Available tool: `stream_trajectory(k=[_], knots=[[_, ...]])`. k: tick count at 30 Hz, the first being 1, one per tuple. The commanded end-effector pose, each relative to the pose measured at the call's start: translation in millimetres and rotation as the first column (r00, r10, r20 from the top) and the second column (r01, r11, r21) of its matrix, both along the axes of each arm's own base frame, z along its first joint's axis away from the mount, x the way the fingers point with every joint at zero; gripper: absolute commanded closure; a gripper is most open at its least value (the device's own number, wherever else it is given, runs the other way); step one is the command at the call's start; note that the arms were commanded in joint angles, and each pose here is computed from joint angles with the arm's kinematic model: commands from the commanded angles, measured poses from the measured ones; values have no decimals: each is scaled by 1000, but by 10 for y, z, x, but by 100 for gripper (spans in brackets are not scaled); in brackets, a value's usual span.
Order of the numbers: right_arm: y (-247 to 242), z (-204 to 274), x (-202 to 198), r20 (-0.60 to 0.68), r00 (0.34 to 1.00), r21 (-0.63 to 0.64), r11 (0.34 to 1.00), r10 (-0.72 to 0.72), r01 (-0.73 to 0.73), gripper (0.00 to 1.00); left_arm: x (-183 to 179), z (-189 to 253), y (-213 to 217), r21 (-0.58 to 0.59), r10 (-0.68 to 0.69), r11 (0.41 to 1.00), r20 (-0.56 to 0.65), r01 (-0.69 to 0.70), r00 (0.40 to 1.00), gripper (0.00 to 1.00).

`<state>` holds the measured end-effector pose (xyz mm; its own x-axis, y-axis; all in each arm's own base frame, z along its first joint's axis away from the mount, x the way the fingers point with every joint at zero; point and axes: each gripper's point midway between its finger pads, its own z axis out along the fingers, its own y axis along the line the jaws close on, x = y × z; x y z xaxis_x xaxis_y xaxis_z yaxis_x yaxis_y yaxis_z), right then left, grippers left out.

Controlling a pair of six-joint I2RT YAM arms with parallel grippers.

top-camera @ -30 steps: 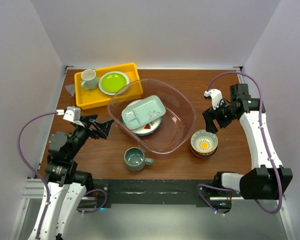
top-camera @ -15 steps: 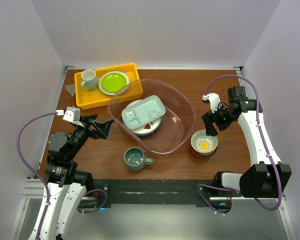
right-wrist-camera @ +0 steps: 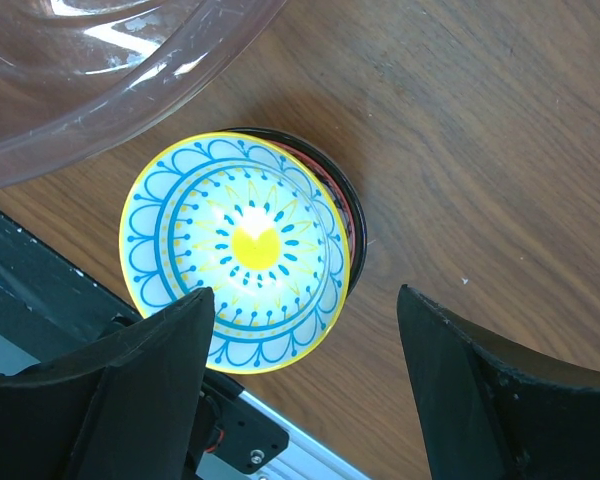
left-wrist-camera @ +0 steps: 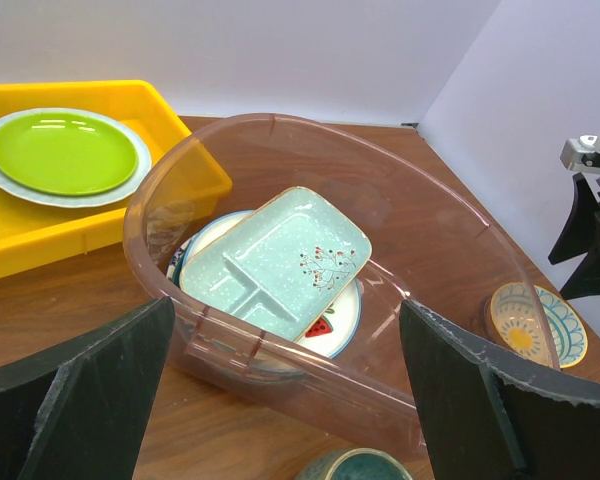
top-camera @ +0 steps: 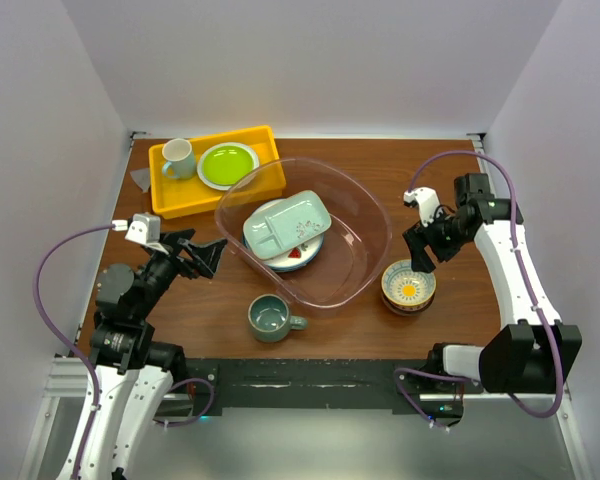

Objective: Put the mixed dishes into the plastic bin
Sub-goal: Pick up the bowl from the center of the board.

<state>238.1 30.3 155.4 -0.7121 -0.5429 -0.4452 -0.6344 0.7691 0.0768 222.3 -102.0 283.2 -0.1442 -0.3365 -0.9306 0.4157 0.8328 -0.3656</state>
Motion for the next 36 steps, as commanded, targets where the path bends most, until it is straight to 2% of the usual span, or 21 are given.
stream_trajectory(k=[1, 36], knots=[[3, 5, 53, 20, 1000, 5, 1000, 16, -16, 23, 0, 78, -5, 10, -5, 1000, 45, 4, 999, 0], [22, 17, 41, 13, 999, 14, 999, 35, -35, 24, -6, 84, -6, 11, -6, 1000, 47, 6, 999, 0]])
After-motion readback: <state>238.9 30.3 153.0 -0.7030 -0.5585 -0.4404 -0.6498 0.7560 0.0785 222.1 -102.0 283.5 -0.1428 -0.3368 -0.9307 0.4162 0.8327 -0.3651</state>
